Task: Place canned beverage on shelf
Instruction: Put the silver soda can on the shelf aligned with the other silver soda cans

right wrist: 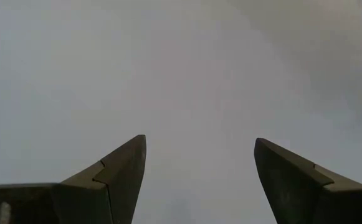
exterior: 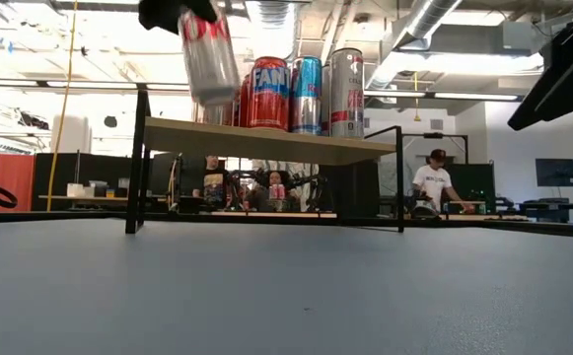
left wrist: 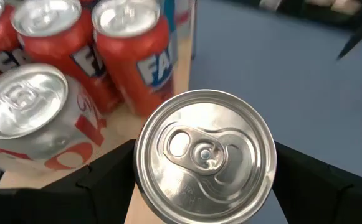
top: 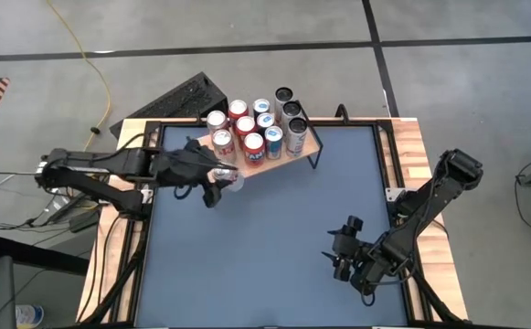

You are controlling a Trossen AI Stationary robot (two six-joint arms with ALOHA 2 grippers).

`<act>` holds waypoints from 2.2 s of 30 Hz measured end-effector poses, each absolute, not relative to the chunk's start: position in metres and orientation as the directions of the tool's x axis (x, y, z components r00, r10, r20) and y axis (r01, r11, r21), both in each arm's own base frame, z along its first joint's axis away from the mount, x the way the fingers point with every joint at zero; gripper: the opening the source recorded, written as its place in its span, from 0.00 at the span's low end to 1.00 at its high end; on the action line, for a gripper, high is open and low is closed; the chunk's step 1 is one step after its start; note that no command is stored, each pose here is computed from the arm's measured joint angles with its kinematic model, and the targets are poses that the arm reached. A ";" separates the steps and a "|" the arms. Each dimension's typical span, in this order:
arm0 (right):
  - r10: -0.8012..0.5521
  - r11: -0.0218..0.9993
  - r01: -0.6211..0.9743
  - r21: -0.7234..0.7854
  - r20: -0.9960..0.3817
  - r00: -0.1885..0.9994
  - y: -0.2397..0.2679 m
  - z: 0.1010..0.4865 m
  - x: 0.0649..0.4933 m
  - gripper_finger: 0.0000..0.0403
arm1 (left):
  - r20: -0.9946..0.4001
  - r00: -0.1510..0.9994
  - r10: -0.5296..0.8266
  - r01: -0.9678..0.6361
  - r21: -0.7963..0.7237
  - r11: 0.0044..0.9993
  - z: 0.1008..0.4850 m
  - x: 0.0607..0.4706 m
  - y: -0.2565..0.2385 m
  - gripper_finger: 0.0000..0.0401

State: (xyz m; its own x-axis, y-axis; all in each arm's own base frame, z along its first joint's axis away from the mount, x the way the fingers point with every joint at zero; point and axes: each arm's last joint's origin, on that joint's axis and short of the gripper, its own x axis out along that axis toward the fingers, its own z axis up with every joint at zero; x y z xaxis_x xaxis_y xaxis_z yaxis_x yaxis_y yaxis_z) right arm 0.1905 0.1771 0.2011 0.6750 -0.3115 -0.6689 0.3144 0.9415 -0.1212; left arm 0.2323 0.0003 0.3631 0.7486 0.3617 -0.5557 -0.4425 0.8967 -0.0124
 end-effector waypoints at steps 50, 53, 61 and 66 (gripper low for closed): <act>-0.305 0.944 0.301 -0.132 -0.693 0.653 0.176 0.200 0.189 0.73 | -0.633 0.664 0.397 -0.453 0.082 0.888 0.367 0.250 0.042 0.85; -0.305 0.944 0.301 -0.131 -0.693 0.653 0.176 0.200 0.189 0.73 | -0.611 0.675 0.415 -0.458 0.094 0.884 0.375 0.250 0.042 0.85; -0.304 0.944 0.302 -0.130 -0.693 0.653 0.176 0.200 0.188 0.73 | -0.590 0.682 0.432 -0.473 0.094 0.876 0.387 0.247 0.042 0.85; -0.304 0.944 0.305 -0.127 -0.693 0.653 0.176 0.200 0.188 0.73 | -0.533 0.694 0.485 -0.498 0.130 0.857 0.416 0.240 0.040 0.85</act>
